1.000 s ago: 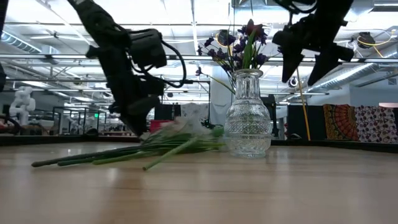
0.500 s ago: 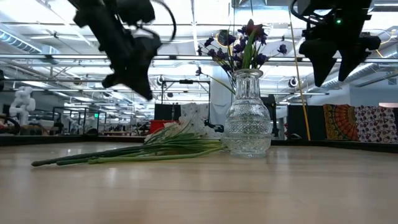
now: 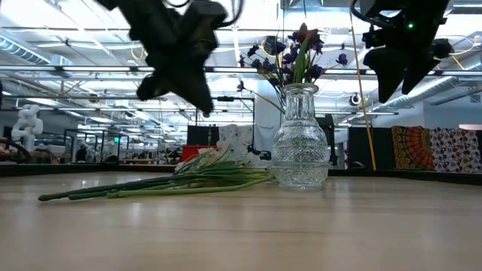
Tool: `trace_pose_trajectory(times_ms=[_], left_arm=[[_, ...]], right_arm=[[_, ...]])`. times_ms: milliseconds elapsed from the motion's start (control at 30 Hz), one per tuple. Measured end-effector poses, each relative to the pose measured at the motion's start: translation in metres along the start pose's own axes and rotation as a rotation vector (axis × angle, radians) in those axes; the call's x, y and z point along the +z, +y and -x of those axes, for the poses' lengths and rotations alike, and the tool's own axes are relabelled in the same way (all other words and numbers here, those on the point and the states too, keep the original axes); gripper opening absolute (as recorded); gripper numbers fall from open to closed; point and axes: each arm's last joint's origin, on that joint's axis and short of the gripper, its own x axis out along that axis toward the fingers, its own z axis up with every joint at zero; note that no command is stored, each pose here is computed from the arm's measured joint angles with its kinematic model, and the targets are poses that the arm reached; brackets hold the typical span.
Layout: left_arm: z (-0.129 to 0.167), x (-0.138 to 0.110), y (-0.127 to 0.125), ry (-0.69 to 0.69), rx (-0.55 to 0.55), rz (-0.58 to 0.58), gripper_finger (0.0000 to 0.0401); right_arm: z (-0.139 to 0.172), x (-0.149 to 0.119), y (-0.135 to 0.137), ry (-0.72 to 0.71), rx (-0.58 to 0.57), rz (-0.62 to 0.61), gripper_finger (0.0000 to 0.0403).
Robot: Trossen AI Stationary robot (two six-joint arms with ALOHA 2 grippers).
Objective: Sort flowers into vase by color
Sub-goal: Put the right white tulip into the transparent flower vase
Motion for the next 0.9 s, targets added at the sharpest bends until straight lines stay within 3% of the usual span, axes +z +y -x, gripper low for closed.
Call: trace_pose_trajectory(times_ms=[167, 367, 733, 900], left_arm=[[-0.021, 0.007, -0.020, 0.068, 0.134, -0.029, 0.0000], [-0.051, 0.012, -0.036, 0.040, 0.065, -0.021, 0.0008], [-0.075, 0.007, -0.031, 0.060, 0.099, -0.029, 0.0120], [-0.088, 0.003, -0.032, 0.073, 0.071, -0.118, 0.0143]], right_arm=[[0.000, 0.000, 0.000, 0.001, -0.001, 0.033, 0.0377], [0.000, -0.002, -0.003, 0.023, -0.024, 0.073, 0.0377], [0.002, -0.010, -0.016, 0.071, -0.103, 0.114, 0.0377], [0.000, -0.012, -0.019, 0.059, -0.104, 0.094, 0.0377]])
